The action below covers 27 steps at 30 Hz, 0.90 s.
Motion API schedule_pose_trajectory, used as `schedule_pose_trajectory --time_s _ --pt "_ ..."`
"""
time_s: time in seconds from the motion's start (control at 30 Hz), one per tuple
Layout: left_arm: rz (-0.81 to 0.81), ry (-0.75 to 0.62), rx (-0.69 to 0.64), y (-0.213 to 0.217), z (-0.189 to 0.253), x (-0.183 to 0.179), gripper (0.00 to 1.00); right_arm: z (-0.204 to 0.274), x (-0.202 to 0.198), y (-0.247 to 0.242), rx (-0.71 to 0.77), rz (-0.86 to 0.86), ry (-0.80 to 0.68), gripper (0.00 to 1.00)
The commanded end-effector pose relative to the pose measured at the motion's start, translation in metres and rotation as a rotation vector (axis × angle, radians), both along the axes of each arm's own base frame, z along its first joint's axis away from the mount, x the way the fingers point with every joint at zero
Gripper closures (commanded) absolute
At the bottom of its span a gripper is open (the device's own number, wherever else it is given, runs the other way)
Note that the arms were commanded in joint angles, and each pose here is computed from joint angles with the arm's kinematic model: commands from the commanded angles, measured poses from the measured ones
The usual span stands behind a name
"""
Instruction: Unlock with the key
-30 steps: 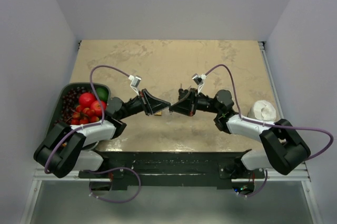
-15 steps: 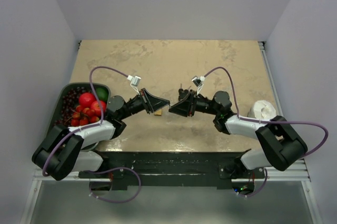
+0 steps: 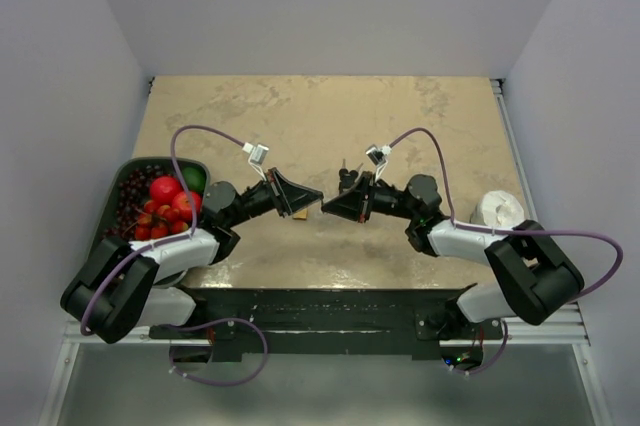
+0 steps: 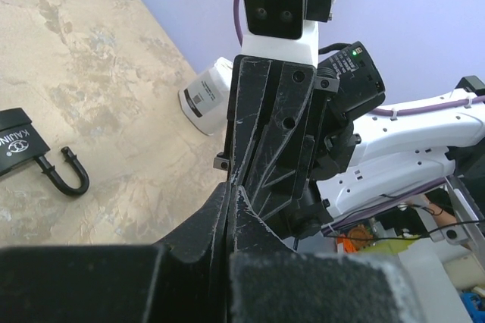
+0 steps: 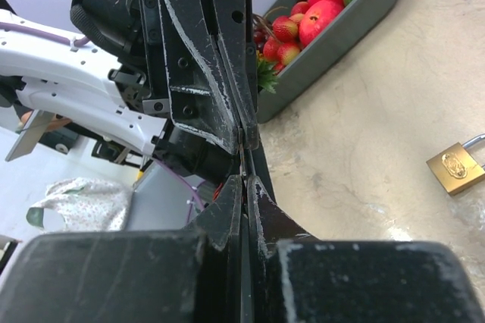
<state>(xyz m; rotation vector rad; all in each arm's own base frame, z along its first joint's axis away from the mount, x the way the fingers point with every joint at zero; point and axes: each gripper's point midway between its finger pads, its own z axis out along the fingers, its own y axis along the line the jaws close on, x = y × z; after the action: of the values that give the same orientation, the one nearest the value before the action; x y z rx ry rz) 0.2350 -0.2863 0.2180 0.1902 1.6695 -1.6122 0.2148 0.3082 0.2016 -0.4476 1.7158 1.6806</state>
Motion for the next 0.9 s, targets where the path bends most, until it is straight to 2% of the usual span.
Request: schedule_pose_trajectory --time_s 0.0,0.1,0.17,0.2,0.23,0.3,0.37,0.4,0.43,0.5,0.73,0.87 --pt "0.002 -0.114 -0.016 0.0 0.022 0.004 1.0 0.009 0.001 -0.001 0.031 -0.013 -0.048 1.0" --pt "0.007 -0.139 0.015 -0.001 0.023 0.007 0.98 0.008 0.002 -0.002 0.031 -0.023 -0.043 1.0" --pt "0.032 -0.162 0.062 0.0 0.022 0.013 0.81 0.008 0.006 -0.004 0.028 -0.051 -0.038 1.0" --pt "0.045 -0.17 0.079 0.001 0.022 0.014 0.55 0.008 0.008 -0.005 0.027 -0.066 -0.037 1.0" --pt "0.073 -0.185 0.119 0.004 0.02 0.018 0.42 0.004 0.011 -0.007 0.013 -0.087 -0.023 1.0" --pt "0.103 -0.211 0.148 0.009 0.023 0.02 0.21 0.002 0.02 -0.014 0.003 -0.14 -0.016 1.0" --pt "0.134 -0.247 0.194 0.015 0.026 0.022 0.14 0.003 0.026 -0.021 -0.005 -0.185 -0.02 1.0" --pt "0.15 -0.258 0.209 0.016 0.032 0.025 0.04 0.002 0.03 -0.026 -0.01 -0.207 -0.023 1.0" --pt "0.168 -0.243 0.257 0.02 0.025 0.028 0.01 0.004 0.031 -0.03 -0.025 -0.225 -0.04 1.0" --pt "0.183 -0.227 0.292 0.022 0.027 0.033 0.01 0.006 0.039 -0.038 -0.047 -0.28 -0.057 1.0" --pt "0.171 -0.119 0.436 0.029 -0.018 0.043 0.01 0.016 0.046 -0.061 -0.191 -0.408 -0.169 1.0" --pt "0.194 -0.086 0.536 0.033 -0.034 0.055 0.09 0.022 0.042 -0.071 -0.232 -0.44 -0.2 1.0"
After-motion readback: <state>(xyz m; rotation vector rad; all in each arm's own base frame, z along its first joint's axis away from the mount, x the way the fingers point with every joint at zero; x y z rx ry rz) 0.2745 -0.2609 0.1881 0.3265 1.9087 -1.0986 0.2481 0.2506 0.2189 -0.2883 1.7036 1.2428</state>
